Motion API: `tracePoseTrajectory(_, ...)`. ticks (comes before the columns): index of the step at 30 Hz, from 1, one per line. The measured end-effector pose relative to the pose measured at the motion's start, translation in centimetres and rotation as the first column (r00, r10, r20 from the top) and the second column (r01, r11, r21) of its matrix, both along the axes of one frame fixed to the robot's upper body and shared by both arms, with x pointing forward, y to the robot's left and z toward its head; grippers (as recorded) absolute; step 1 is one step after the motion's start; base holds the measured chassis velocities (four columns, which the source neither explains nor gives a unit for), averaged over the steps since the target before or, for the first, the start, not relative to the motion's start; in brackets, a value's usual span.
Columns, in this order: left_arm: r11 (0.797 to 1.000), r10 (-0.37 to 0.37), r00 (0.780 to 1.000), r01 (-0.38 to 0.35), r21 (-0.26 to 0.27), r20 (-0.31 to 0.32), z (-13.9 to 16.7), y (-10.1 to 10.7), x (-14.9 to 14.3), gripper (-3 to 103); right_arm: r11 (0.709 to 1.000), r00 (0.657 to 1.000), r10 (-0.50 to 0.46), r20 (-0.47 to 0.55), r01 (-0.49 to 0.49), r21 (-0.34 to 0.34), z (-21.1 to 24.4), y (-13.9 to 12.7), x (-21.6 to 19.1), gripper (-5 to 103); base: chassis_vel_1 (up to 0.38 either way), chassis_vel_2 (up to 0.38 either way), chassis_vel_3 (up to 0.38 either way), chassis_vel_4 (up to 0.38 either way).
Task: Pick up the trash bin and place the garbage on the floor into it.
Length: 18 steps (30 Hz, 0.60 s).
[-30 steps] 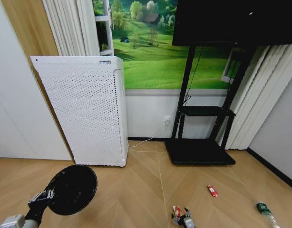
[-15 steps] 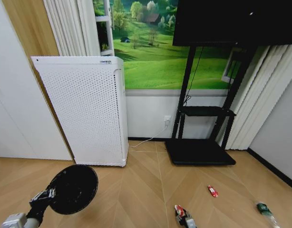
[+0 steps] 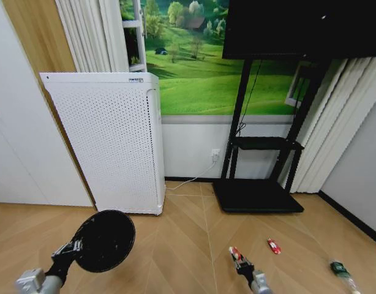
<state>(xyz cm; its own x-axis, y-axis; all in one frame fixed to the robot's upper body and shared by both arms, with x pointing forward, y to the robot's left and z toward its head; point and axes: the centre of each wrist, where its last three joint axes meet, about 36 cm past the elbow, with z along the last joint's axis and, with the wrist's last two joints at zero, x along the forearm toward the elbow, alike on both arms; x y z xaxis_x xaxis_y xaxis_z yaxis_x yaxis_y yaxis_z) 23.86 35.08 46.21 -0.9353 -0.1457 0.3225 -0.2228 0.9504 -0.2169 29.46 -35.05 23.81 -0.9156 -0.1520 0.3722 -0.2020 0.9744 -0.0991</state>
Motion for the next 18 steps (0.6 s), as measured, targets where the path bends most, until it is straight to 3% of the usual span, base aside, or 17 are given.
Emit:
tracePoseTrajectory(2,0.994,0.022,0.999,-0.024,-0.110,-0.023,-0.1,-1.0,0.8,7,0.998,0.995,0.050,0.085,-0.053,0.027,2.7,0.1,0.9,28,0.000,0.000,0.000,0.000)
tracePoseTrajectory(9,0.989,-0.003,0.999,-0.004,-0.147,-0.049,-2.7,-1.6,4.8,7,0.988,0.966,0.131,0.225,-0.146,0.051,7.7,1.1,2.1,28,0.000,0.000,0.000,0.000)
tracePoseTrajectory(12,0.981,-0.104,0.991,0.088,-0.174,-0.087,-5.6,-3.5,9.1,7,0.980,0.937,0.153,0.314,-0.184,0.072,10.9,1.6,2.2,28,0.000,0.000,0.000,0.000)
tracePoseTrajectory(18,0.967,-0.179,0.979,0.157,-0.201,-0.098,-7.0,-4.6,11.8,7,0.973,0.914,0.185,0.360,-0.222,0.064,12.6,1.4,2.2,28,0.000,0.000,0.000,0.000)
